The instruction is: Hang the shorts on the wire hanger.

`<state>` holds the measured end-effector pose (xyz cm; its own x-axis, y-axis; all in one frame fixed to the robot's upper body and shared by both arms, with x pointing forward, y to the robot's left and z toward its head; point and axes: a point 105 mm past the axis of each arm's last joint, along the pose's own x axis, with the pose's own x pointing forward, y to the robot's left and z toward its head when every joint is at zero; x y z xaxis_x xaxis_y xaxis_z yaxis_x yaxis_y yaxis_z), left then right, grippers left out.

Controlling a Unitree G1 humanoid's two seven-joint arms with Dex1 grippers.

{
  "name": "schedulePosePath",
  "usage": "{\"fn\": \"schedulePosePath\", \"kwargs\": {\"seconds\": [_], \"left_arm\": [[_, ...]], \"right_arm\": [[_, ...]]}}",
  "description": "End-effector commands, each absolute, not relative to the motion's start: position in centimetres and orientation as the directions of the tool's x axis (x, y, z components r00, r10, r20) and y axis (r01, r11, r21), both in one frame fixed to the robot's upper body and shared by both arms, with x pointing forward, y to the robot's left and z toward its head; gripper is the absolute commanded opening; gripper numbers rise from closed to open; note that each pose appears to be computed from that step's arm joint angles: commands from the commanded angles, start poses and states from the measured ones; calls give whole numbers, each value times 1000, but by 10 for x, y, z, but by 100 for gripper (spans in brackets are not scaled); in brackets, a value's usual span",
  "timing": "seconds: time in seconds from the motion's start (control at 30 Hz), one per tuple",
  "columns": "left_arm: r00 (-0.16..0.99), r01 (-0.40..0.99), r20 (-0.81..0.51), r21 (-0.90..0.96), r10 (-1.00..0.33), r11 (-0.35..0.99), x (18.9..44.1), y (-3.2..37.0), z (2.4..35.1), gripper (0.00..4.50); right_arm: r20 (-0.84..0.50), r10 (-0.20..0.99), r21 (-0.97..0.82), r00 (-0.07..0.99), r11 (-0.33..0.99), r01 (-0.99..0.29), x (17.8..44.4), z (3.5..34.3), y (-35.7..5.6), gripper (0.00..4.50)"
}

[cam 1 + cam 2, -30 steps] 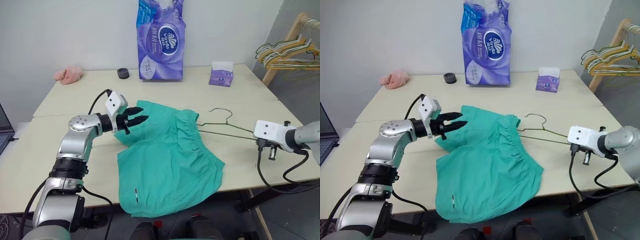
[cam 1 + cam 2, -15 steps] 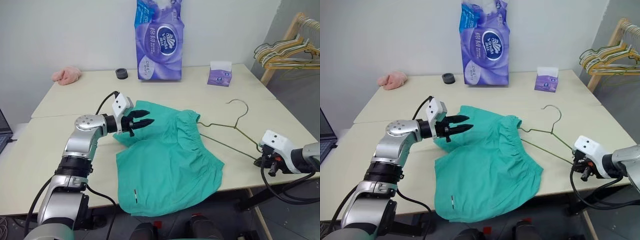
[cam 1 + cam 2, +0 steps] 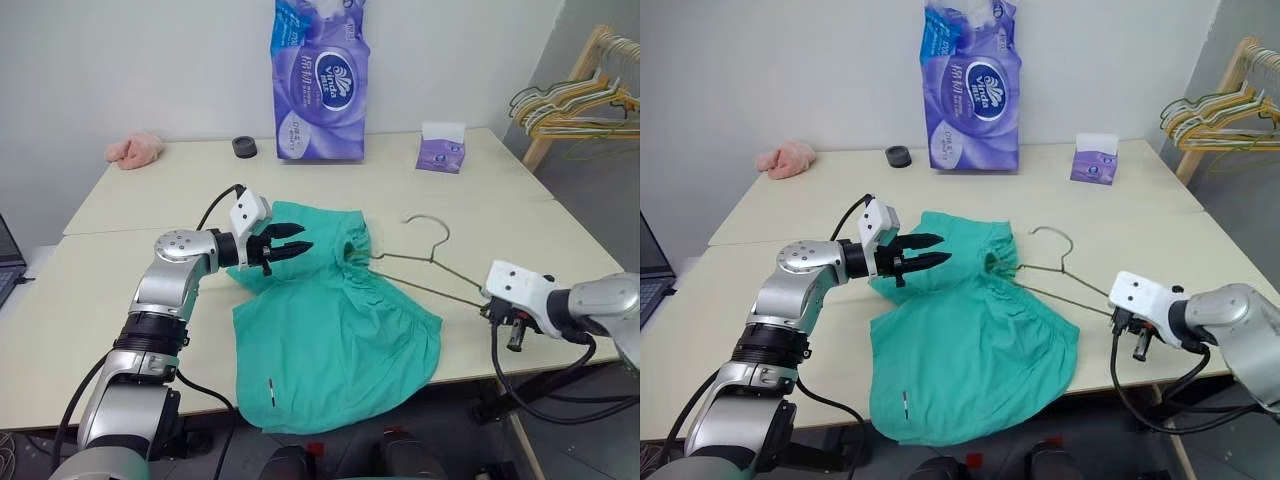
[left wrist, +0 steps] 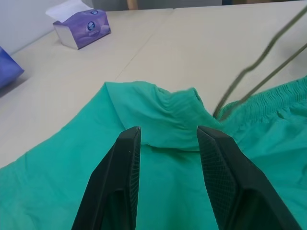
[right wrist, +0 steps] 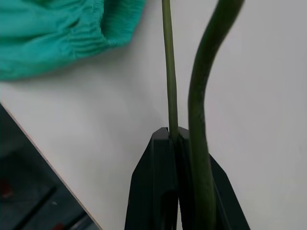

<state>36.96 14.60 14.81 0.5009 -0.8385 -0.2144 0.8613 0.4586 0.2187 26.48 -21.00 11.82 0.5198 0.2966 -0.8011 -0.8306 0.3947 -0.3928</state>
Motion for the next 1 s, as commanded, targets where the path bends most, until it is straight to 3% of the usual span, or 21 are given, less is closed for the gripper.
{"fn": "schedulePosePath", "kwargs": {"seconds": [0.03, 0.37, 0.53, 1.0], "left_arm": [[528, 837, -188, 277, -828, 471, 375, 152, 165, 194], [535, 833, -193, 287, -823, 474, 376, 154, 162, 194], [529, 836, -189, 285, -828, 469, 377, 149, 161, 194], [531, 830, -140, 286, -836, 480, 379, 146, 173, 194]], "right_arm": [[-778, 274, -481, 565, 318, -817, 270, 124, -206, 0], [-767, 264, -457, 585, 416, -786, 269, 138, -221, 0], [-782, 357, -300, 511, 503, -810, 264, 126, -207, 0], [-827, 382, -126, 413, 590, -797, 275, 104, -208, 0]]}}
